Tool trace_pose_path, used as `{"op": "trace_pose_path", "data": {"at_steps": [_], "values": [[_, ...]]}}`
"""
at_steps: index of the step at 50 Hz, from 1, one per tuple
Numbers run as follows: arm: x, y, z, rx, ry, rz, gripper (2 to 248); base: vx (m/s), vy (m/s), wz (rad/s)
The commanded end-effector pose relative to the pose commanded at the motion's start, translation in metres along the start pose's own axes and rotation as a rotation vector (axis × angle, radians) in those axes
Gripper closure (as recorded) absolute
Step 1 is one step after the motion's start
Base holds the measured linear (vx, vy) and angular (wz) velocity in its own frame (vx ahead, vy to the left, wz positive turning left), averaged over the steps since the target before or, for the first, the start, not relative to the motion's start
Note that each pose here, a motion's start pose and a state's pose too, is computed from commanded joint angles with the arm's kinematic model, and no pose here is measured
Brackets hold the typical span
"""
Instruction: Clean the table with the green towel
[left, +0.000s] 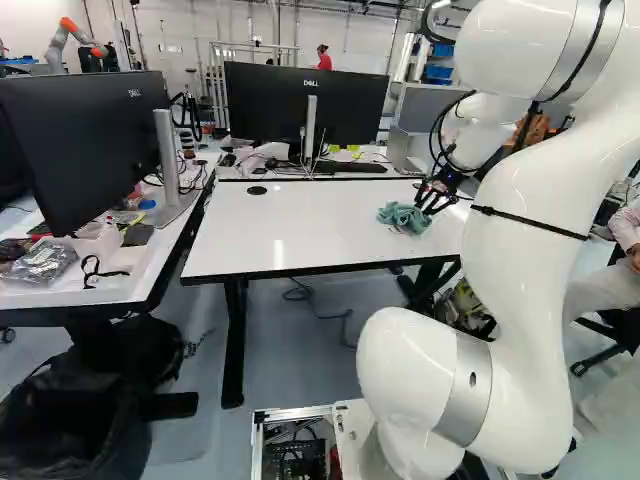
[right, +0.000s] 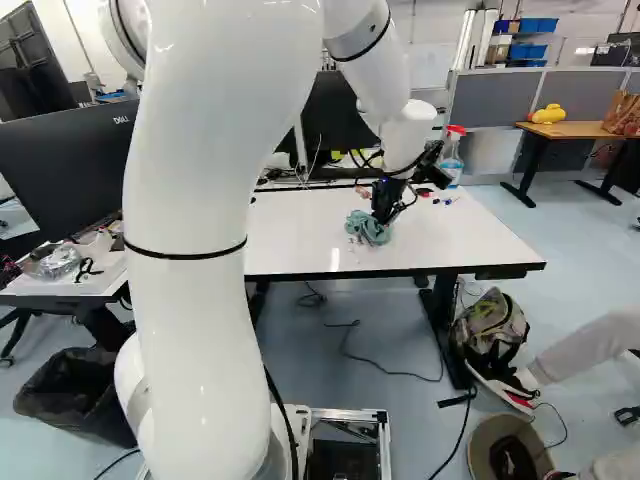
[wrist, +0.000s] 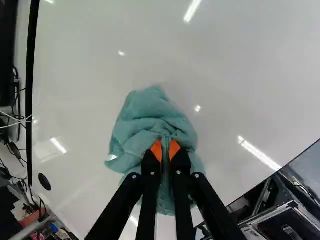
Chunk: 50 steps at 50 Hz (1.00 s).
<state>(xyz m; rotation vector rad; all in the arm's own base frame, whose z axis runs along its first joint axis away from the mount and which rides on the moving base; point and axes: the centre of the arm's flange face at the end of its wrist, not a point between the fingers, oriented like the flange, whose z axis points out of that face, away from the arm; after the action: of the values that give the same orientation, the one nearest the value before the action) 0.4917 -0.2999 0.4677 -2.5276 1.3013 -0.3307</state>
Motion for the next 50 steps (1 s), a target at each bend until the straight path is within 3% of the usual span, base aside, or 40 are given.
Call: {"op": "trace_pose_path", "data": {"at_steps": [26,50], "values": [[-0.042,-0.023,0.005,-0.002,-0.039,-0.057,213,0.0,0.0,0.0],[-0.088,-0.02,0.001,-0.01,-0.071,-0.08,213,0.0,0.0,0.0]]}}
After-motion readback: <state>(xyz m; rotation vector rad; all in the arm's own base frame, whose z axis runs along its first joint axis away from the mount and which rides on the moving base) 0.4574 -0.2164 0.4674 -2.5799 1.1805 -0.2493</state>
